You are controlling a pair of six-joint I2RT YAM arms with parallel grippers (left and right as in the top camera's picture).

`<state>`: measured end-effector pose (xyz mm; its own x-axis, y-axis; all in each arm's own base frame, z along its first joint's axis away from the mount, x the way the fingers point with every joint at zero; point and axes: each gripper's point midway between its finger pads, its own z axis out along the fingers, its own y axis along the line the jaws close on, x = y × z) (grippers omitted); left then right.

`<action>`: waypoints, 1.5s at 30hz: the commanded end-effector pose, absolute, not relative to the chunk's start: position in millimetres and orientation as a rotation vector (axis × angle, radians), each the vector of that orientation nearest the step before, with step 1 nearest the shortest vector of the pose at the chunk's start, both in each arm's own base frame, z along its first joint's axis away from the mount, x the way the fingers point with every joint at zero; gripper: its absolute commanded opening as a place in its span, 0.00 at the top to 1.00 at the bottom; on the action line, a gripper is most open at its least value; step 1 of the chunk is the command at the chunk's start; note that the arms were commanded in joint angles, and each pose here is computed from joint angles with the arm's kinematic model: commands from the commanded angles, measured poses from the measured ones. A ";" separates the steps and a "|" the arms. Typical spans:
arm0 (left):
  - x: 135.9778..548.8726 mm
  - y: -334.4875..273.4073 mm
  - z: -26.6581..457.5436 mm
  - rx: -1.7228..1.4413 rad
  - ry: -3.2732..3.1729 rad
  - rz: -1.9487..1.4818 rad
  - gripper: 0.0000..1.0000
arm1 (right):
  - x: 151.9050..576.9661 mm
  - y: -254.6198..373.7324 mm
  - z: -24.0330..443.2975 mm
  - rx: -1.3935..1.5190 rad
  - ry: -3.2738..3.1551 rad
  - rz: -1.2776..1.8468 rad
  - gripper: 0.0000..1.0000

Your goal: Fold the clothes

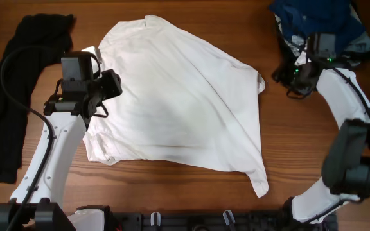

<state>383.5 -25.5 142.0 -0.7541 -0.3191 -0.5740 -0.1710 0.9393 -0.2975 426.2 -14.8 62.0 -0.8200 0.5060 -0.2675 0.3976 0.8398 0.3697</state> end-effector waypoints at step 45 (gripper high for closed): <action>629.4 -17.8 153.3 -0.030 2.353 -0.144 0.53 | 547.8 7.4 101.5 0.019 2.395 0.356 0.96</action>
